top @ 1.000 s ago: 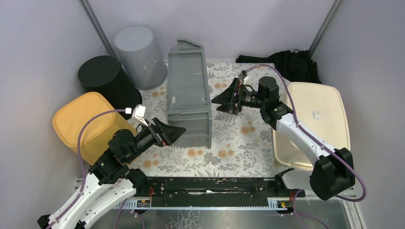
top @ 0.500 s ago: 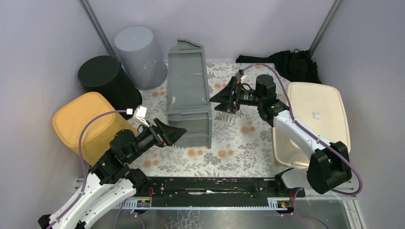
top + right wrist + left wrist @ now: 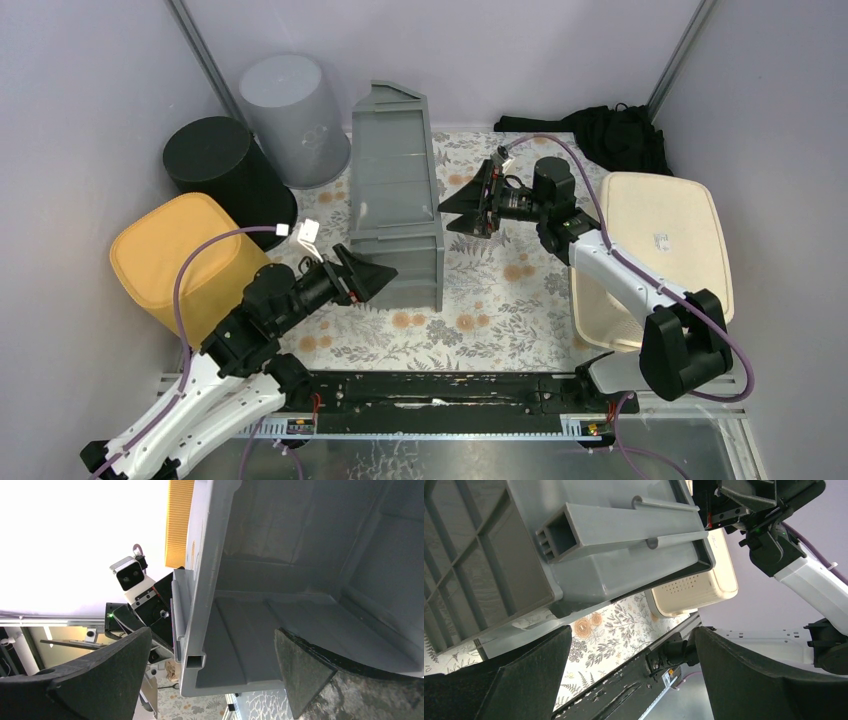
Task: Turn the large container upside down
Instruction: Turn the container upside down at the center of the board.
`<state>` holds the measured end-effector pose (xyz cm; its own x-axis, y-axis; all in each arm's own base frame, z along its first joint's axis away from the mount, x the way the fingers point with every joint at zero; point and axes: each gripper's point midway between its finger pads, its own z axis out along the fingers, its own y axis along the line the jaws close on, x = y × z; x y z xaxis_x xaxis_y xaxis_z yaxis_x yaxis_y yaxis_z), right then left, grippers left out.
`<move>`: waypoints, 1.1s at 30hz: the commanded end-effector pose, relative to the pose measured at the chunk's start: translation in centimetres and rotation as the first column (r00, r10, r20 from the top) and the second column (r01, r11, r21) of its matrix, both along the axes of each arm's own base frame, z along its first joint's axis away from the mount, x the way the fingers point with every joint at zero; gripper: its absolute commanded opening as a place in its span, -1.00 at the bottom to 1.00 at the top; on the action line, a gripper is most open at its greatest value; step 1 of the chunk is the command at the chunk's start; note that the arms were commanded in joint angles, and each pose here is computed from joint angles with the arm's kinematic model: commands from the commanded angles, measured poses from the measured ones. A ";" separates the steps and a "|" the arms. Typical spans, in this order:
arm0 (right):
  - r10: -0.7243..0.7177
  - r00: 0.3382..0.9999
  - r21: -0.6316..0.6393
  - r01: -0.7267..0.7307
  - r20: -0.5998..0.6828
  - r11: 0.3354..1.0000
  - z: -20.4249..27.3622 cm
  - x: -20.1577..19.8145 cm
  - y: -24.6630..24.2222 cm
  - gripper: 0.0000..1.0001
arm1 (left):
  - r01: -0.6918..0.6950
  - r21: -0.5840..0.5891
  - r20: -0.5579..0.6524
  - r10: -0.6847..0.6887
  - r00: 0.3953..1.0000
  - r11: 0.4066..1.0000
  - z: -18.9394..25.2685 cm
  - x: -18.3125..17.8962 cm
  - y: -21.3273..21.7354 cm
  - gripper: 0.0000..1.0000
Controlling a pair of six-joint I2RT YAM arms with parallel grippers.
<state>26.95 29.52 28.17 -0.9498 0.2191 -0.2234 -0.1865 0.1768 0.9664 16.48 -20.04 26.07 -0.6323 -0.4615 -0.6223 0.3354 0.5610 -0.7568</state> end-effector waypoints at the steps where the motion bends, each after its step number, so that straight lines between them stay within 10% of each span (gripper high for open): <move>1: 0.043 0.997 0.047 -0.046 0.071 0.998 2.7 -0.3 0.2 0.99 | -0.003 -0.061 0.089 0.009 0.996 0.998 2.4 0.1 0.2 1.00; 13: 0.038 0.998 -0.006 -0.037 0.052 0.999 2.4 1.2 0.7 0.98 | 0.012 -0.060 0.109 -0.005 0.994 0.998 3.0 -0.1 0.2 1.00; 25: 0.185 0.982 0.028 -0.186 0.019 0.982 2.3 1.1 4.3 0.30 | -0.027 -0.068 0.139 0.036 0.990 0.997 4.4 -1.1 2.0 1.00; 33: 0.245 0.969 0.084 -0.246 0.023 0.966 3.2 -1.0 6.0 0.38 | -0.040 -0.057 0.153 0.049 0.987 0.998 4.9 -1.5 2.7 1.00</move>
